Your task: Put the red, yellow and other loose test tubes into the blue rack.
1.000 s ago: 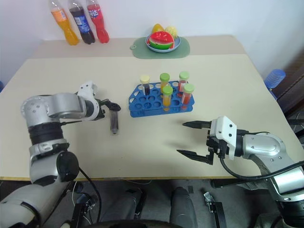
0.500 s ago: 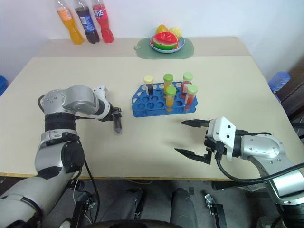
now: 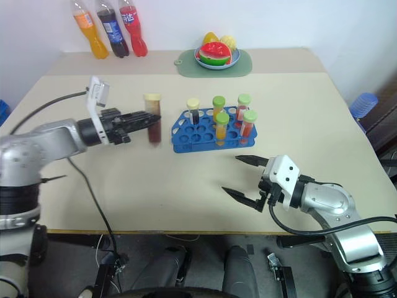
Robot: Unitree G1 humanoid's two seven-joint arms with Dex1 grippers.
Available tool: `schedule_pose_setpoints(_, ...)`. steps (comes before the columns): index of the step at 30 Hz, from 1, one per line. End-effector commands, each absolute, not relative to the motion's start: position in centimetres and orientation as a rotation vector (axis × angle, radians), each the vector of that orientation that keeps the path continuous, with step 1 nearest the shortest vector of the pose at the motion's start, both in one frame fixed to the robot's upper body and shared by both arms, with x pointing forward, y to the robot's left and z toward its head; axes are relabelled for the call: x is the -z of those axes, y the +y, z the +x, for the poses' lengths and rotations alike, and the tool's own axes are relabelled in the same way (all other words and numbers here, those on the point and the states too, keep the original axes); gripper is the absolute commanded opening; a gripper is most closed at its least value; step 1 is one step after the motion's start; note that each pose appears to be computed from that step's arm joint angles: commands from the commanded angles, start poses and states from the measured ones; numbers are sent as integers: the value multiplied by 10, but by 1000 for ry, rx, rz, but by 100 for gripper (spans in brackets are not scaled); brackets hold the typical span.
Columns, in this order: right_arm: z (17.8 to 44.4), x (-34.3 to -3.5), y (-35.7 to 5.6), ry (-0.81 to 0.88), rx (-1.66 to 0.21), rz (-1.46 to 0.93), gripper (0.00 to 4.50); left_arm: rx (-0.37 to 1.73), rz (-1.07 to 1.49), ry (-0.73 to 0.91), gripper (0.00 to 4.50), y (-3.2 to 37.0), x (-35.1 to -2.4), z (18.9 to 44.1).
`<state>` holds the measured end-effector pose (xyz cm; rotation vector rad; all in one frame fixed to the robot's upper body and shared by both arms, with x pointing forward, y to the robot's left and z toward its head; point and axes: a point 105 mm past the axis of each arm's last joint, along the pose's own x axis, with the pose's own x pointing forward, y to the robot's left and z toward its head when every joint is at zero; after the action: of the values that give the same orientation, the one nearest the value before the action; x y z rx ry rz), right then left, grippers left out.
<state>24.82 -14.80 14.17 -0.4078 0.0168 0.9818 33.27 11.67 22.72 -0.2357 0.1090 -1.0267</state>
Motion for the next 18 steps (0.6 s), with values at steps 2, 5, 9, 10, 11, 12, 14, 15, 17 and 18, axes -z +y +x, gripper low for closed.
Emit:
schedule_pose_setpoints(2, 251, -149, -146, -56, -898, -415, 450, 1237, -186, -73, 74, 91, -244, 343)
schedule_pose_setpoints(5, 249, -151, -142, -91, -840, -401, 450, 1242, -179, -88, 74, 78, -231, 370)
schedule_pose_setpoints(9, 246, -151, -138, -108, -797, -405, 450, 1266, -164, -60, 74, 70, -218, 386)
schedule_pose_setpoints(10, 245, -149, -138, -106, -788, -408, 450, 1258, -159, -40, 74, 67, -213, 391)
schedule_pose_setpoints(11, 244, -149, -138, -106, -777, -410, 450, 1255, -148, -19, 74, 65, -207, 394)
schedule_pose_setpoints(12, 244, -149, -138, -109, -768, -410, 450, 1257, -123, -4, 74, 63, -202, 395)
schedule_pose_setpoints(14, 244, -150, -138, -112, -757, -408, 450, 1258, -101, 19, 74, 62, -193, 397)
schedule_pose_setpoints(15, 243, -150, -137, -113, -753, -409, 450, 1246, -88, 28, 74, 61, -188, 400)
schedule_pose_setpoints(17, 243, -149, -137, -114, -747, -409, 450, 1220, -30, 38, 74, 61, -179, 403)
schedule_pose_setpoints(18, 243, -149, -136, -115, -746, -409, 450, 1224, 20, 35, 74, 60, -174, 403)
